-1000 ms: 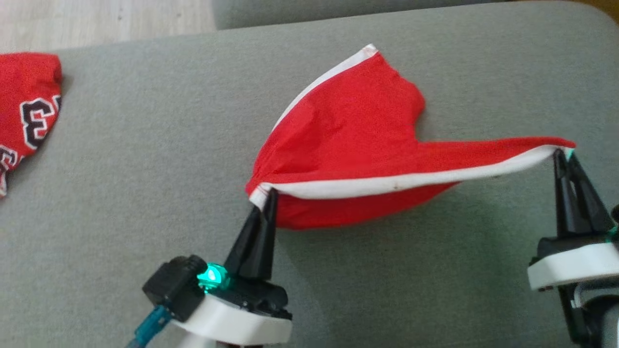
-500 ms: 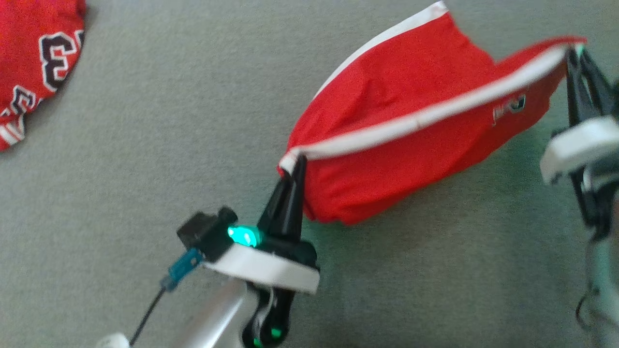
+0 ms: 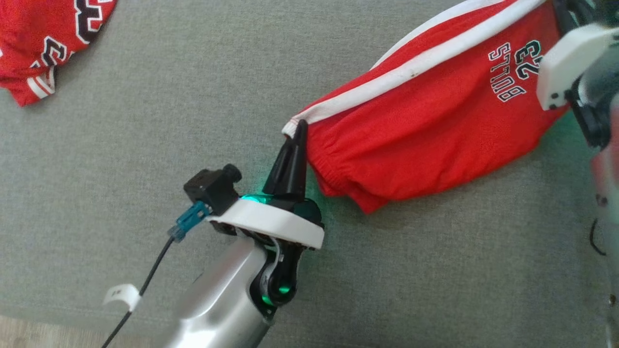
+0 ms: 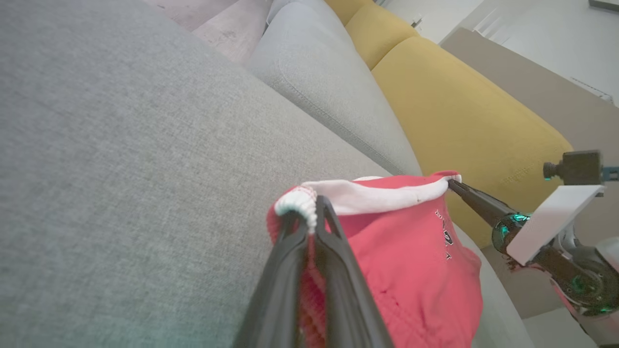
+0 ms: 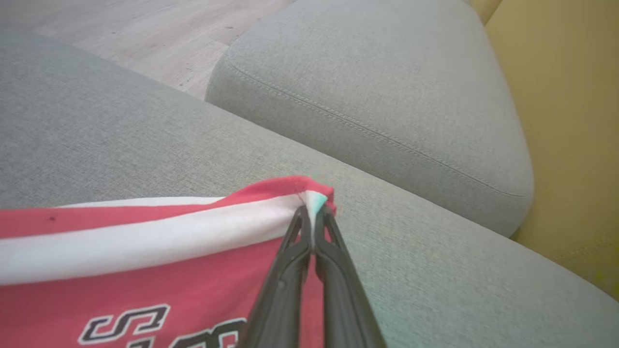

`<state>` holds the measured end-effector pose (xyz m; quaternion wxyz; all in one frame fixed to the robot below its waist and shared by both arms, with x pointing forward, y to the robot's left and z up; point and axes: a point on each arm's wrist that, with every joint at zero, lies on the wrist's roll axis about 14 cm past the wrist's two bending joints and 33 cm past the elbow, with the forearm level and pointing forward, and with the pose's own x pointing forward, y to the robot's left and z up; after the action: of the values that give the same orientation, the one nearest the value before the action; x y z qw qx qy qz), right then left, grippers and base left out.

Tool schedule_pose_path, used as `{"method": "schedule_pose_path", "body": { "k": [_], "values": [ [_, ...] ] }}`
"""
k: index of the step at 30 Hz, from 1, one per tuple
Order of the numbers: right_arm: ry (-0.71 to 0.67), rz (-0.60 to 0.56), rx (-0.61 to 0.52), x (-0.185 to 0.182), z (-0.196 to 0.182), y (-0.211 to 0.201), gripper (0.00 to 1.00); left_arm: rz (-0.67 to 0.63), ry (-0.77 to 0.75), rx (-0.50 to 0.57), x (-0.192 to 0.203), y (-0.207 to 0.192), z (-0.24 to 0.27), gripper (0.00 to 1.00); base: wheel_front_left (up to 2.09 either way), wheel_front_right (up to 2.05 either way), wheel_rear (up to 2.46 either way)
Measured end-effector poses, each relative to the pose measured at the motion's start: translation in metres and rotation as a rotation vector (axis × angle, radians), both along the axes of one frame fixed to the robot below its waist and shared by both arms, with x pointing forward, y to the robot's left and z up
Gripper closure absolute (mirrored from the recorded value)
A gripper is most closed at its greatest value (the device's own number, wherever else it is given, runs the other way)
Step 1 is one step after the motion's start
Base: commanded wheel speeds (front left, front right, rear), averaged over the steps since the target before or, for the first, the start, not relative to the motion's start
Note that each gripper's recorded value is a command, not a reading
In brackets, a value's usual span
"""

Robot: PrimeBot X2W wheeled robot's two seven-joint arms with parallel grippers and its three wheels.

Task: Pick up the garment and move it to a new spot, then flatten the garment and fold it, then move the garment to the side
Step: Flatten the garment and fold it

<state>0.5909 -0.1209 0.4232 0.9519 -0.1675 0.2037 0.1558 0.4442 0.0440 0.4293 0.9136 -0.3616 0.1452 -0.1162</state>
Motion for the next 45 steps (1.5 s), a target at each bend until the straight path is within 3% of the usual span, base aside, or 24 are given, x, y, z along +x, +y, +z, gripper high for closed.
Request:
{"method": "schedule_pose_path", "body": {
  "k": [2,3,4,6,7,8,9,19,26,33,45],
  "values": [
    [0.020,0.016,-0.002,0.003,-0.006,0.006,1.00,-0.005,0.018,0.003,0.000,-0.002,-0.005,1.00,0.00,0.00,0.00],
    [0.028,0.019,-0.002,0.005,-0.008,0.008,0.92,-0.016,0.025,0.003,-0.001,-0.005,-0.007,1.00,0.00,0.00,0.00],
    [0.029,0.024,-0.004,0.007,-0.009,0.010,0.75,-0.021,0.032,0.006,-0.001,-0.006,-0.008,1.00,0.00,0.00,0.00],
    [0.035,0.028,-0.009,0.009,-0.011,0.011,0.18,-0.032,0.039,0.010,-0.002,-0.009,-0.010,1.00,0.00,0.00,0.00],
    [0.035,0.031,-0.010,0.010,-0.012,0.012,0.00,-0.035,0.040,0.013,-0.001,-0.010,-0.010,0.60,0.00,0.00,0.00],
    [0.033,0.032,-0.009,0.011,-0.012,0.012,0.00,-0.036,0.038,0.014,-0.001,-0.011,-0.008,0.16,0.00,0.00,0.00],
    [0.024,0.034,-0.005,0.012,-0.010,0.012,0.00,-0.037,0.037,0.016,-0.001,-0.011,-0.007,0.00,0.00,0.00,0.00],
    [-0.048,0.026,0.024,0.005,0.015,0.007,0.00,-0.025,0.006,0.091,-0.017,-0.001,0.003,0.00,0.00,0.00,0.00],
    [-0.027,-0.015,0.074,-0.017,0.027,-0.004,0.00,-0.009,-0.070,0.223,-0.045,0.024,0.023,0.00,0.00,0.00,0.00],
    [0.135,-0.079,0.069,-0.040,-0.003,-0.025,0.00,0.156,-0.155,0.356,-0.051,0.083,0.052,0.00,0.00,0.00,0.00],
    [0.416,-0.119,0.103,-0.056,-0.059,-0.021,0.00,0.321,-0.115,0.389,-0.059,0.135,0.050,0.00,0.00,0.00,0.00]
  ]
}}
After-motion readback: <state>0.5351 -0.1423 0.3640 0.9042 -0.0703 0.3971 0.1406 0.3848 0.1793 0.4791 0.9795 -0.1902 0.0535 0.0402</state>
